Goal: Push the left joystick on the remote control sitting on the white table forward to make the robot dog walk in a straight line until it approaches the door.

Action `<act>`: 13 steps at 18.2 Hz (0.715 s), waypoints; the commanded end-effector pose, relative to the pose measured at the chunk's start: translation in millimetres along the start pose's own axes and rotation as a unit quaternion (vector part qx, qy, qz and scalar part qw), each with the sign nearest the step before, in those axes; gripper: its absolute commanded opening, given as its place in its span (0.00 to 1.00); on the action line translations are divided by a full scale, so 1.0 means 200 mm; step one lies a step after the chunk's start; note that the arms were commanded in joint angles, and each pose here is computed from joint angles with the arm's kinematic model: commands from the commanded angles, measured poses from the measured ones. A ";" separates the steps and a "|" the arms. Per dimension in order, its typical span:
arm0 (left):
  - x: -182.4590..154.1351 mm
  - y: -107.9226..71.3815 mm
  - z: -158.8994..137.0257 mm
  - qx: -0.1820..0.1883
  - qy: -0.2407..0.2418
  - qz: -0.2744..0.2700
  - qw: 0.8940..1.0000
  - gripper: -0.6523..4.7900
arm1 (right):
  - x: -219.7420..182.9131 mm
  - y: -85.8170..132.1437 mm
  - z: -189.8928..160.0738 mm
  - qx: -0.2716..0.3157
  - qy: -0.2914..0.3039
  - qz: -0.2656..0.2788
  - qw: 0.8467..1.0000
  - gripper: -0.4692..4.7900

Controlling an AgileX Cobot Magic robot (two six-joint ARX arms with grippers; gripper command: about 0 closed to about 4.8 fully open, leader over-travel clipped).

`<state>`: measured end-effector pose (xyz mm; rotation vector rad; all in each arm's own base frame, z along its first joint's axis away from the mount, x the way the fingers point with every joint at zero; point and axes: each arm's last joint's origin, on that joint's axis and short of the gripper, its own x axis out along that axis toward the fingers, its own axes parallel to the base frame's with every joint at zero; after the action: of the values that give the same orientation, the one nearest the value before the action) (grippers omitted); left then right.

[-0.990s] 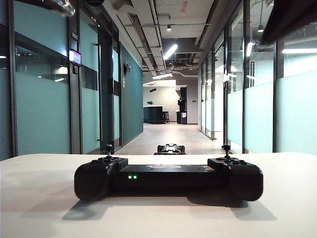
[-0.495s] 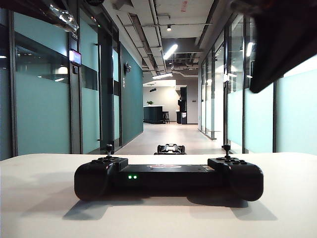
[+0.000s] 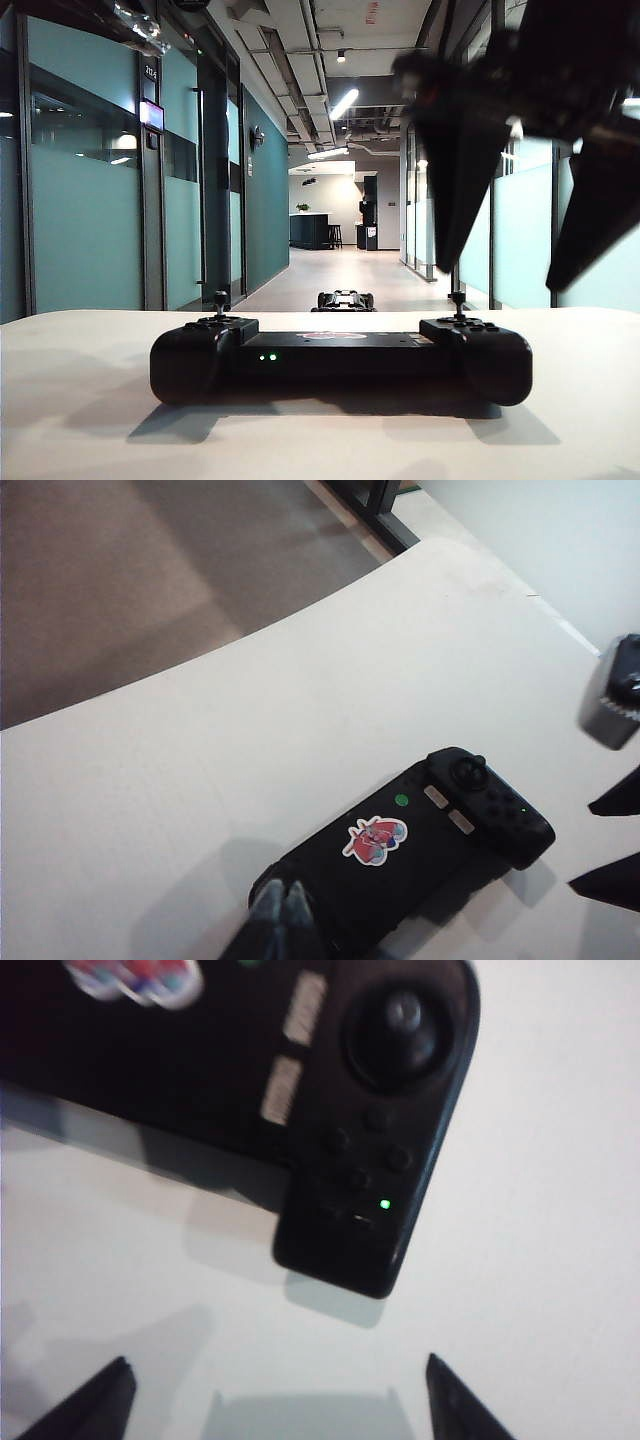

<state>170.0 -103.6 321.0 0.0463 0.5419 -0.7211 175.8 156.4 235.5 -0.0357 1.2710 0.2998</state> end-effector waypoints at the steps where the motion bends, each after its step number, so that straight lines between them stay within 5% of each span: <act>1: 0.00 -0.01 0.01 -0.001 -0.004 -0.023 1.000 0.11 | 0.03 -0.02 0.03 0.011 0.003 -0.010 1.000 0.81; 13: 0.01 -0.01 0.01 -0.002 0.000 -0.030 1.000 0.11 | 0.22 -0.03 0.12 -0.002 0.016 -0.023 1.000 0.78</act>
<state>171.1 -105.9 318.9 0.0301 0.5620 -0.7715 210.0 163.3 199.0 -0.0694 1.3127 0.2577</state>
